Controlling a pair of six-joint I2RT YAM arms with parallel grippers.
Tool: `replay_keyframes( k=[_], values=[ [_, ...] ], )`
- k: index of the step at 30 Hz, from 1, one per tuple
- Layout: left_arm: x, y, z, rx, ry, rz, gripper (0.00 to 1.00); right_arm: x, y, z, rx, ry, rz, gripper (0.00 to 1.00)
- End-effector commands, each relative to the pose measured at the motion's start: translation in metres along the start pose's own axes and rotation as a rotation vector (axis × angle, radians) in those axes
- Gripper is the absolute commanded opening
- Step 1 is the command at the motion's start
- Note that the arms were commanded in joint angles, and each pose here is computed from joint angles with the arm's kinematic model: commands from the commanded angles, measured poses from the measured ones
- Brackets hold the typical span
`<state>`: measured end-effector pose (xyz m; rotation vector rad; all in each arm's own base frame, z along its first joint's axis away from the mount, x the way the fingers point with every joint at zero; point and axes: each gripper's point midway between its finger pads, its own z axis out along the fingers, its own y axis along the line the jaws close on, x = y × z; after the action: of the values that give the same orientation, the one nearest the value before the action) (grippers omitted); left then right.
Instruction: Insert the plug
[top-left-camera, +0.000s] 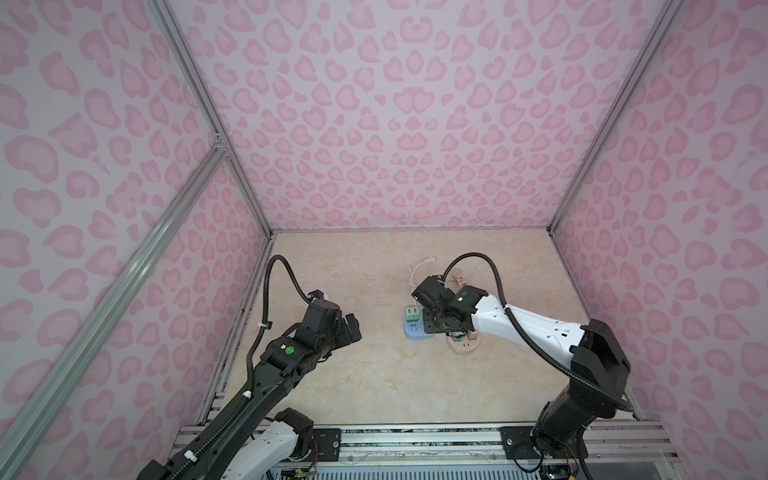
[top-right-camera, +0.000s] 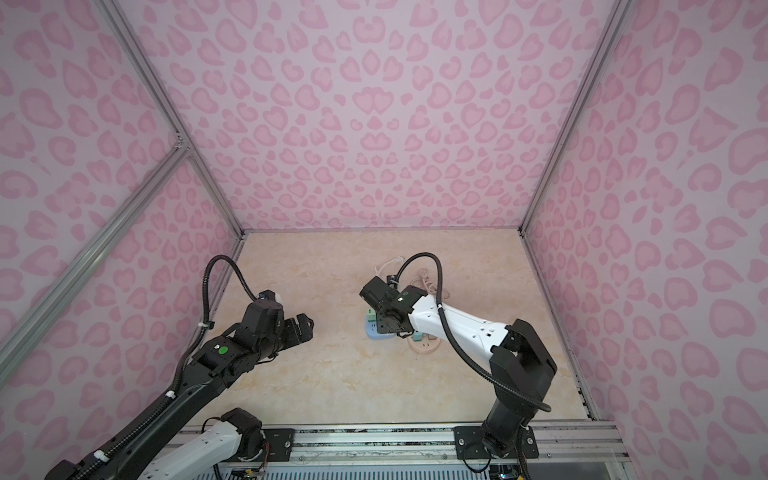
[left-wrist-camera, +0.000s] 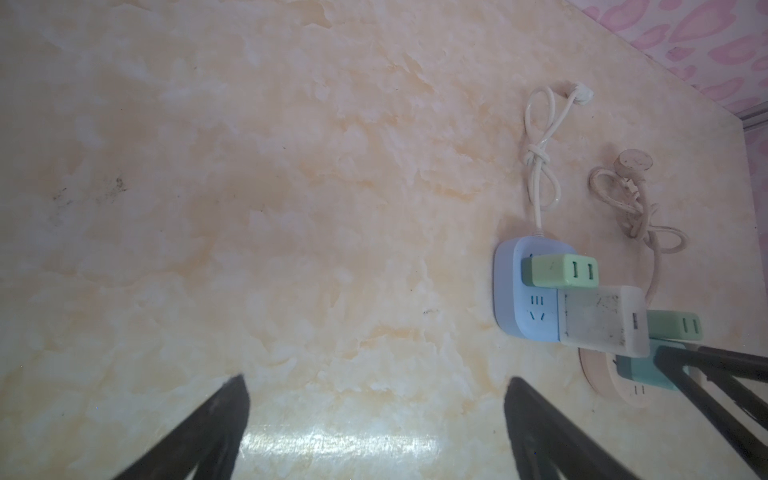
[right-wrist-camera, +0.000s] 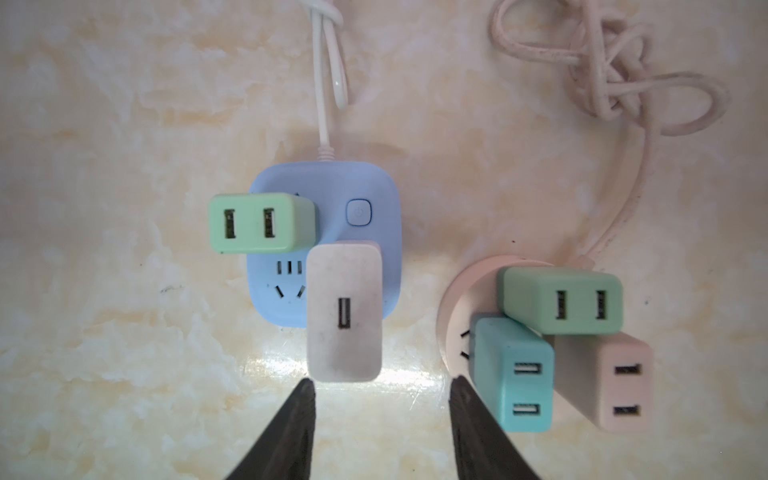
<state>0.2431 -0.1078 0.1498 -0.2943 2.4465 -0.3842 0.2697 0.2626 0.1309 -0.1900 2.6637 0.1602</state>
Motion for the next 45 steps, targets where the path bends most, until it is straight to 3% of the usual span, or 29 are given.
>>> replay_keyframes(
  k=[1, 3, 4, 5, 6, 13, 18, 20, 23, 26, 30, 35, 41, 43, 45],
  values=[
    [-0.015, -0.004, 0.0, 0.009, -0.07, -0.013, 0.98, -0.008, -0.01, -0.014, -0.073, -0.047, -0.026, 0.53],
    [-0.021, -0.001, 0.001, -0.002, -0.122, -0.025, 0.98, -0.013, -0.034, -0.026, -0.058, -0.084, -0.002, 0.61],
    [-0.025, 0.001, 0.001, -0.013, -0.156, -0.032, 0.98, -0.016, -0.047, -0.032, -0.053, -0.102, 0.009, 0.73],
    [-0.03, 0.003, 0.0, -0.021, -0.197, -0.034, 0.98, -0.017, -0.061, -0.038, -0.041, -0.122, 0.018, 0.94],
    [-0.036, 0.003, -0.001, -0.025, -0.242, -0.027, 0.98, -0.02, -0.074, -0.042, -0.025, -0.142, 0.031, 0.98],
    [-0.072, 0.001, -0.01, -0.056, -0.559, 0.06, 0.98, -0.03, -0.137, -0.092, 0.119, -0.435, -0.034, 0.99],
    [-0.095, 0.016, -0.006, -0.252, -0.683, 0.148, 0.97, -0.022, -0.14, -0.1, 0.048, -0.65, -0.077, 0.99],
    [-0.106, 0.026, -0.009, -0.312, -0.762, 0.142, 0.97, -0.017, -0.142, -0.1, 0.035, -0.649, -0.08, 0.99],
    [-0.115, 0.05, -0.01, -0.323, -0.828, 0.075, 0.97, -0.008, -0.141, -0.091, 0.041, -0.553, -0.112, 0.99],
    [-0.117, 0.085, -0.012, -0.429, -0.834, 0.041, 0.97, -0.001, -0.14, -0.08, 0.051, -0.486, -0.145, 0.99],
    [-0.113, 0.127, -0.009, -0.585, -0.829, 0.056, 1.0, 0.001, -0.138, -0.072, 0.029, -0.489, -0.139, 0.99],
    [-0.108, 0.189, 0.013, -0.567, -0.892, -0.141, 1.0, -0.008, -0.137, -0.069, -0.008, -0.52, -0.108, 0.99],
    [-0.123, 0.161, 0.081, -0.341, -0.719, -0.003, 0.98, -0.017, -0.154, -0.066, 0.036, -0.538, -0.08, 0.99],
    [-0.128, 0.16, 0.089, -0.347, -0.735, 0.011, 0.99, -0.02, -0.166, -0.063, 0.069, -0.554, -0.068, 0.99],
    [-0.124, 0.162, 0.092, -0.364, -0.677, 0.008, 0.99, -0.024, -0.185, -0.06, 0.136, -0.575, -0.061, 0.99]
  ],
)
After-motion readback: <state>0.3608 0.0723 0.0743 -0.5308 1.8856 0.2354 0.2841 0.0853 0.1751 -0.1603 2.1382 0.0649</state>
